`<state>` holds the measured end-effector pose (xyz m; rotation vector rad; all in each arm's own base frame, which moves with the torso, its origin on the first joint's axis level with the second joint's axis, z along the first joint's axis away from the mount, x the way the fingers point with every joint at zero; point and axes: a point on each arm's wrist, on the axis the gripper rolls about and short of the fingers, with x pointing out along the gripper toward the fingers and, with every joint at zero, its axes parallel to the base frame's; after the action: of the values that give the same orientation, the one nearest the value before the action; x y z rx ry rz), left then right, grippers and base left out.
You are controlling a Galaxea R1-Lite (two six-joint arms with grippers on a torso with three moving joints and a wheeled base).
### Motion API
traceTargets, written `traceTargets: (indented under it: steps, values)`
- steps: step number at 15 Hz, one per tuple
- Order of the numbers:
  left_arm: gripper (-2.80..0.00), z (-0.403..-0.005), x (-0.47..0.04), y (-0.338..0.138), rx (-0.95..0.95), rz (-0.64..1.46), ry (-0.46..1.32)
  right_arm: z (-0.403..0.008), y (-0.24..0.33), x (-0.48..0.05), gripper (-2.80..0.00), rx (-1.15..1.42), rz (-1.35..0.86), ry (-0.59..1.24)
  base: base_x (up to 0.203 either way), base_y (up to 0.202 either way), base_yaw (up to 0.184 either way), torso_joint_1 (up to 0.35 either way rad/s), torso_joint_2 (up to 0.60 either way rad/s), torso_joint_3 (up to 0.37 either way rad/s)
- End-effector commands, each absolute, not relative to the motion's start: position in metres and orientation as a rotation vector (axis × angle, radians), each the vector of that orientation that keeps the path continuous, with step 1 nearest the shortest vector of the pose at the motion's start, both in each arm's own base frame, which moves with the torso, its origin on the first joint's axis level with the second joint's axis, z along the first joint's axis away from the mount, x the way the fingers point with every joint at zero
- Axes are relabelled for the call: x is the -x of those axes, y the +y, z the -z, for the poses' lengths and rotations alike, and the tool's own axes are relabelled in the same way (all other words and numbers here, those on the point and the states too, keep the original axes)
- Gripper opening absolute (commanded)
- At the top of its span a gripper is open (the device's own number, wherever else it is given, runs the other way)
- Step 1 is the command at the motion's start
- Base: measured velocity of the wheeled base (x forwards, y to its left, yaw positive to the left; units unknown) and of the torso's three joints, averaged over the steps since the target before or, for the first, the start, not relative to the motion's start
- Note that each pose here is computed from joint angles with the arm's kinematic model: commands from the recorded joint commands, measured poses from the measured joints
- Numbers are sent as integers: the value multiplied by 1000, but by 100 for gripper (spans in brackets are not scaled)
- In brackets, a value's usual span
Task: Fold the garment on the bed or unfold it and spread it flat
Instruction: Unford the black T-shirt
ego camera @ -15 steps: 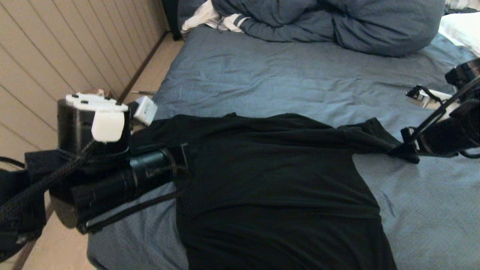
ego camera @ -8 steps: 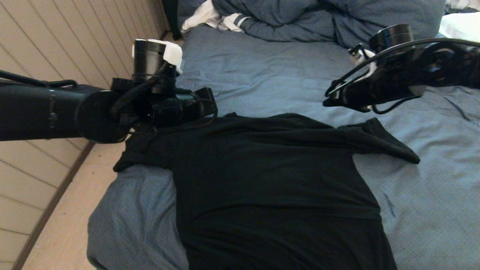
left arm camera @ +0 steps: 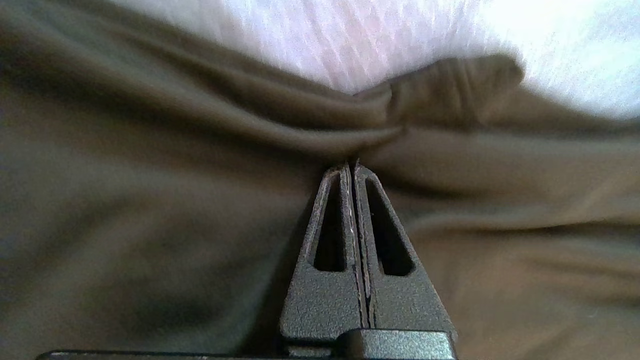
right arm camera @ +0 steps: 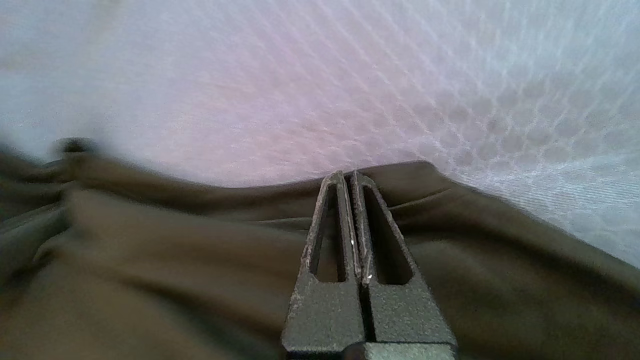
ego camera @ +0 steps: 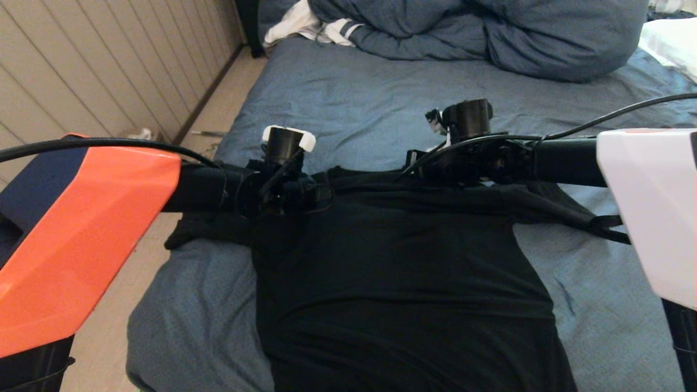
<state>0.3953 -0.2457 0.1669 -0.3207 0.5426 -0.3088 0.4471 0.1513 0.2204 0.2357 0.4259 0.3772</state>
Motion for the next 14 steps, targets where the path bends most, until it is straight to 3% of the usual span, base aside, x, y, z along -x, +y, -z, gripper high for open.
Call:
traceTargets:
  steps: [1, 7, 14]
  values:
    - [-280, -155, -386, -253, 299, 315, 599, -197, 160, -454, -280, -227, -380, 483, 0, 0, 0, 0, 0, 0]
    - [-280, -181, -340, -254, 281, 345, 592, -212, 149, -424, -280, -171, -379, 556, 0, 0, 0, 0, 0, 0]
    - [-280, -182, -341, -254, 290, 343, 569, -222, 145, -423, -280, -129, -392, 508, 0, 0, 0, 0, 0, 0]
